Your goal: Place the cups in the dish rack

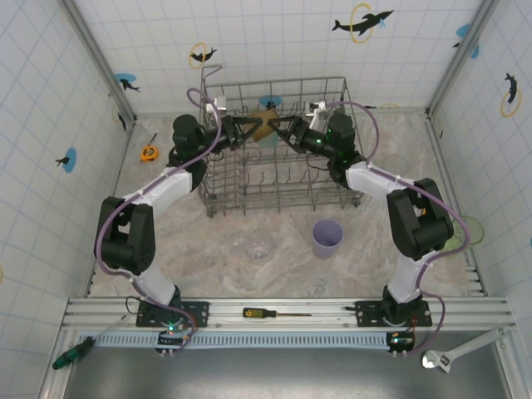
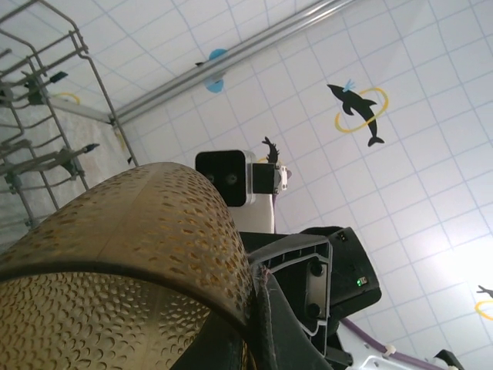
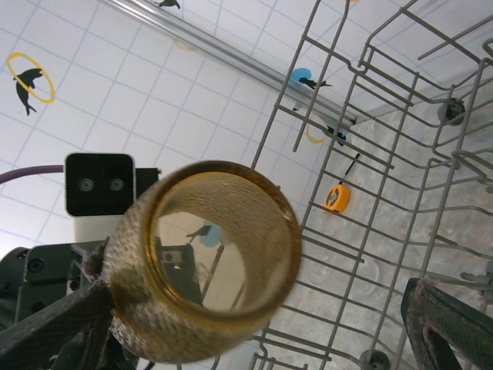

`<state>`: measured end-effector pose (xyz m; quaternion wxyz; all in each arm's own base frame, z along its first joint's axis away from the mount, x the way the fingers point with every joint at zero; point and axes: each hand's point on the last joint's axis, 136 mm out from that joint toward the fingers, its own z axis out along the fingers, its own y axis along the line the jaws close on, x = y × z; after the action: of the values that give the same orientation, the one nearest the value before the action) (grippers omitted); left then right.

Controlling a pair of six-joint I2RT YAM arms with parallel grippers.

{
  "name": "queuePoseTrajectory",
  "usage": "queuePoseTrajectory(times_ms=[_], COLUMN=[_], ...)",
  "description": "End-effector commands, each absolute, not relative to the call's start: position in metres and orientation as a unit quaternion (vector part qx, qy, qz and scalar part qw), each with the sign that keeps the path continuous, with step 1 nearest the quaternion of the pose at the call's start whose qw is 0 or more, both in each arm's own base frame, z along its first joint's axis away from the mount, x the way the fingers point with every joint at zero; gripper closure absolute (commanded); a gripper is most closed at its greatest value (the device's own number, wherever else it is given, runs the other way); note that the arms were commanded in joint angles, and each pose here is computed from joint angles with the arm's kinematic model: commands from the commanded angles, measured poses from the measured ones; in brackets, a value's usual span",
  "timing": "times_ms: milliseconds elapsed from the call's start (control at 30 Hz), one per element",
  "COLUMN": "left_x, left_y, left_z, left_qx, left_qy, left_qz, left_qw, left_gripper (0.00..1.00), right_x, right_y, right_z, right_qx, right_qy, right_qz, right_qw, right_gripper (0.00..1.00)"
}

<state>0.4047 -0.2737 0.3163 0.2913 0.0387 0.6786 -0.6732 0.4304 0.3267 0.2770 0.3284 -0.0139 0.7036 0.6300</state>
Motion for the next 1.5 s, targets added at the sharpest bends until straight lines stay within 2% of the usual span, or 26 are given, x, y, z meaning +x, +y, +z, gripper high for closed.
queuePoseTrajectory(times_ms=[0, 267, 400, 833, 1033, 1167, 1300, 1467], left_x=[0.398, 0.396, 0.391, 0.396, 0.397, 0.398, 0.4, 0.405], left_y=[-0.28, -0.283, -0.282, -0.287, -0.291, -0.294, -0.295, -0.296], left_z=[0.35, 0.351, 0.351, 0.34, 0.336, 0.336, 0.335, 0.332], left_qx=[0.077, 0.073, 0.069, 0.059, 0.058, 0.061, 0.059, 0.051], left_qy=[0.644, 0.633, 0.613, 0.599, 0.604, 0.608, 0.613, 0.627], left_qz=[-0.694, -0.707, -0.73, -0.752, -0.75, -0.747, -0.743, -0.731], left_qw=[0.313, 0.307, 0.294, 0.27, 0.263, 0.262, 0.261, 0.264], left_gripper=[1.0, 1.0, 1.0, 1.0, 1.0, 1.0, 0.94, 0.78], right_x=[0.433, 0.436, 0.437, 0.447, 0.454, 0.457, 0.458, 0.459], right_y=[0.33, 0.324, 0.319, 0.32, 0.325, 0.327, 0.321, 0.314], right_z=[0.299, 0.307, 0.313, 0.317, 0.318, 0.315, 0.313, 0.307], right_qx=[-0.029, -0.014, -0.002, 0.004, -0.001, -0.004, 0.0, 0.005], right_qy=[0.676, 0.662, 0.643, 0.633, 0.638, 0.646, 0.653, 0.676], right_qz=[0.65, 0.664, 0.684, 0.693, 0.688, 0.678, 0.668, 0.635], right_qw=[0.346, 0.348, 0.345, 0.346, 0.346, 0.349, 0.357, 0.375], right_gripper=[0.02, 0.1, 0.18, 0.23, 0.29, 0.39, 0.5, 0.55])
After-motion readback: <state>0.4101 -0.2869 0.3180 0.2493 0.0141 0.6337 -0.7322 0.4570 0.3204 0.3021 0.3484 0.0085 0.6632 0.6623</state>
